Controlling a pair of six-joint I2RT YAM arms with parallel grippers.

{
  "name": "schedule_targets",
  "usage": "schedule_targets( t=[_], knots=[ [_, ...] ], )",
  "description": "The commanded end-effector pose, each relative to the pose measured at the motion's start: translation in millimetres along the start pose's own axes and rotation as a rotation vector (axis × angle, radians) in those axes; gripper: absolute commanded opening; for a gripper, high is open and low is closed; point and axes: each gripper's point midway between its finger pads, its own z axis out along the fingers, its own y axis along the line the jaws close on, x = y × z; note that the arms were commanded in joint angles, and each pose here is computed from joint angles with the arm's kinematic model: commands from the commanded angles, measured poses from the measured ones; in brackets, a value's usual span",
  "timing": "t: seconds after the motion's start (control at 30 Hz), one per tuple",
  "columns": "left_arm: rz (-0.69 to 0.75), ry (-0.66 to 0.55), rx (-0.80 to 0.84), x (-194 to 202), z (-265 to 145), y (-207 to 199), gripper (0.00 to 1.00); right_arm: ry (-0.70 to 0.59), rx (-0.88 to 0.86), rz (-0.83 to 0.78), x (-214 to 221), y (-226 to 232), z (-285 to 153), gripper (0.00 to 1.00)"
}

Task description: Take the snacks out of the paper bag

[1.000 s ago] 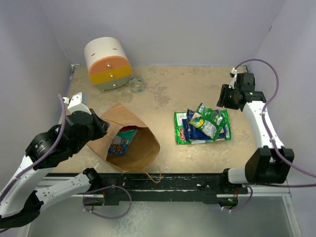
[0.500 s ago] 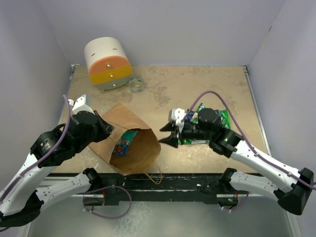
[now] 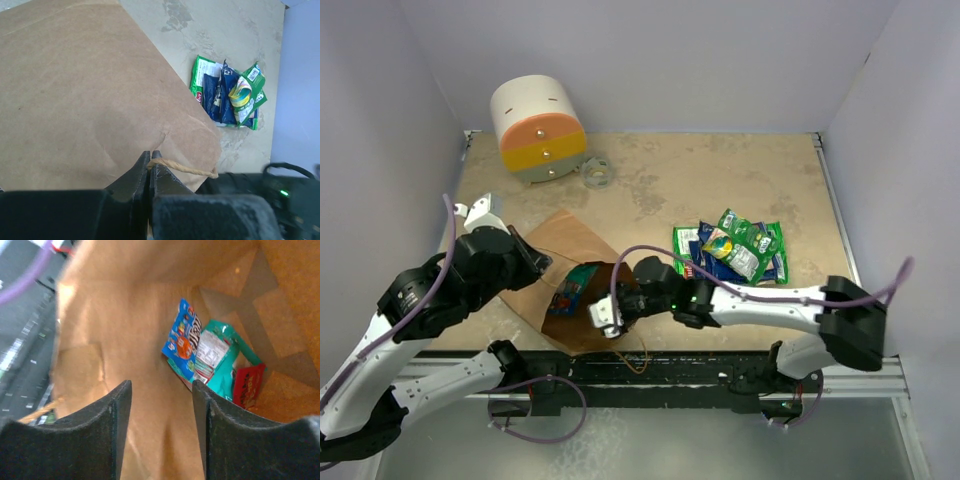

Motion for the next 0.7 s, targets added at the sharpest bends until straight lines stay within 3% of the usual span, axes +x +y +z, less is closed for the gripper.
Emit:
schedule_targets(
  t=[0.0, 0.23, 0.67],
  knots=[
    [-0.045, -0.025, 0.066, -11.7, -16.1, -10.6, 0.00, -0.005, 0.133, -0.237, -8.2, -49.3, 25.2, 0.57],
    [-0.008, -0.026, 0.100, -14.3, -15.1, -20.8, 0.00, 0.181, 0.195, -0.358, 40.9, -71.9, 49.4, 0.59],
    [0.116, -0.014, 0.150, -18.3, -18.9, -34.8, 0.00, 0.322, 0.149, -0.388, 86.4, -80.6, 90.3, 0.59]
  ],
)
